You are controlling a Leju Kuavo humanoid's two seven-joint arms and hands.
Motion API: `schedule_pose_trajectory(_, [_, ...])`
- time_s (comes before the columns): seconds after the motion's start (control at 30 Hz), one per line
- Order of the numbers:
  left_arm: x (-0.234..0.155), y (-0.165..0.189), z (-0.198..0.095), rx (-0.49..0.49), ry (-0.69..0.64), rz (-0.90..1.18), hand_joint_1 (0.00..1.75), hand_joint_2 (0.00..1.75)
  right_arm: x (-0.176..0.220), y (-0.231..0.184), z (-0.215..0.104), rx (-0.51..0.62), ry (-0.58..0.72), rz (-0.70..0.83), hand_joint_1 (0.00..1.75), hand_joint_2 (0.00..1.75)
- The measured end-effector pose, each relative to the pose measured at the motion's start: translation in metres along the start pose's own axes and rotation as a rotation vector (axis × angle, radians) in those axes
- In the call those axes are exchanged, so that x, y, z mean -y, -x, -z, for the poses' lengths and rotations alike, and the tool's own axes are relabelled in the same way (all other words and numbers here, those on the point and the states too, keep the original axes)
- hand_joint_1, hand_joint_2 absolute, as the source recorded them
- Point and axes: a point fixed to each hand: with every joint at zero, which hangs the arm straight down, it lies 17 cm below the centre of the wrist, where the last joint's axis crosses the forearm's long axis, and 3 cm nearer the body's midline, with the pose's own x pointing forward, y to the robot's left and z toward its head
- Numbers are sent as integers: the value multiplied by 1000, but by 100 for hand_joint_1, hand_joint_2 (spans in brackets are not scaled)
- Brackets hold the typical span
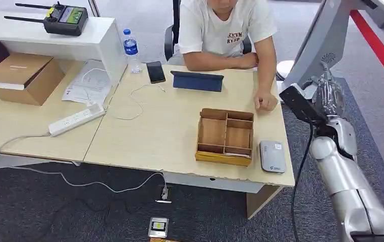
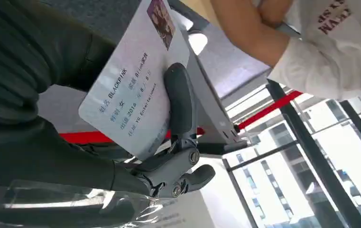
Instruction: Pass the card to the sensor for recognition and then transmit it.
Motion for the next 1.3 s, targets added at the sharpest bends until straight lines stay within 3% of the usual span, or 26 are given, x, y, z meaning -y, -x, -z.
schedule_pose_trajectory(0.17, [6, 5, -2, -8, 5, -7, 0, 0, -9, 50, -34, -64, -44, -37, 175, 175])
schedule_pose_trajectory(0.53, [5, 8, -3, -24, -4, -10, 0, 0, -40, 121, -108, -188, -135, -51, 175, 175])
schedule_pose_trajectory(0.87, [6, 4, -3, -17, -7, 5, 0, 0, -75, 113, -128, -196, -212, -50, 175, 175])
schedule_pose_trajectory(1.3, [7, -1, -2, -11, -7, 10, 0, 0, -113, 62, -116, -130, -275, -11, 175, 175])
